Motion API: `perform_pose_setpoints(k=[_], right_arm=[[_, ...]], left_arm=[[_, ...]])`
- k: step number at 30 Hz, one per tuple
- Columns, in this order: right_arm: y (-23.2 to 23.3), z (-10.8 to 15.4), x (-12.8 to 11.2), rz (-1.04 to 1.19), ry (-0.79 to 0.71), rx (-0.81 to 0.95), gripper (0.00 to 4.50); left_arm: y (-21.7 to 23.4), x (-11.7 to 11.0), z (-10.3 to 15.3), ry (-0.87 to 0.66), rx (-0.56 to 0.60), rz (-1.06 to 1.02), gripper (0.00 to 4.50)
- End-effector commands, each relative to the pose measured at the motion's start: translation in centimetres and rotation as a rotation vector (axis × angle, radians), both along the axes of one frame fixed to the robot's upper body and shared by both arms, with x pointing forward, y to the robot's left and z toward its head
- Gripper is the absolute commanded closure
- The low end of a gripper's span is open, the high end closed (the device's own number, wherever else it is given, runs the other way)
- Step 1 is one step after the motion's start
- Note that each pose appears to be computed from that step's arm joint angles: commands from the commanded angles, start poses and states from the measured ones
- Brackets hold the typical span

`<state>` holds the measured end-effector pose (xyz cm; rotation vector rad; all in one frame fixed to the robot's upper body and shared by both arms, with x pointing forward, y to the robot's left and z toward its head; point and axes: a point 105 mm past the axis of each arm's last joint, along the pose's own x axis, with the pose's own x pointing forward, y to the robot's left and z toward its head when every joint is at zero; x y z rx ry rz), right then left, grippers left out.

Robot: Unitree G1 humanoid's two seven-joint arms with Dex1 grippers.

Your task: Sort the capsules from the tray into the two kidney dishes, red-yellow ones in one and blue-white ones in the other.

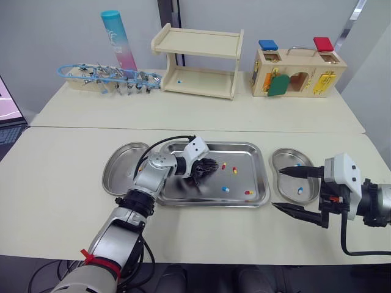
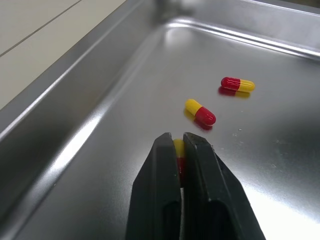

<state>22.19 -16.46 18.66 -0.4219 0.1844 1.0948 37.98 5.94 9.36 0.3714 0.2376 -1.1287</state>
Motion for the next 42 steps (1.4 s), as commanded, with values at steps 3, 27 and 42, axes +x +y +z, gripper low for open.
perform_pose_setpoints(k=[3, 27, 42], right_arm=[[0.6, 1.2, -0.1, 0.035, -0.052, 0.000, 0.00], [5.8, 2.2, 0.6, 0.342, -0.049, 0.052, 0.00], [5.5, 2.0, 0.9, 0.346, -0.045, 0.036, 0.00]], left_arm=[[0.9, 0.0, 2.2, -0.064, -0.028, 0.000, 4.49], [19.6, -6.3, 7.3, -0.106, 0.021, 0.567, 4.49], [21.7, -6.3, 7.6, -0.135, -0.014, 0.698, 2.52]])
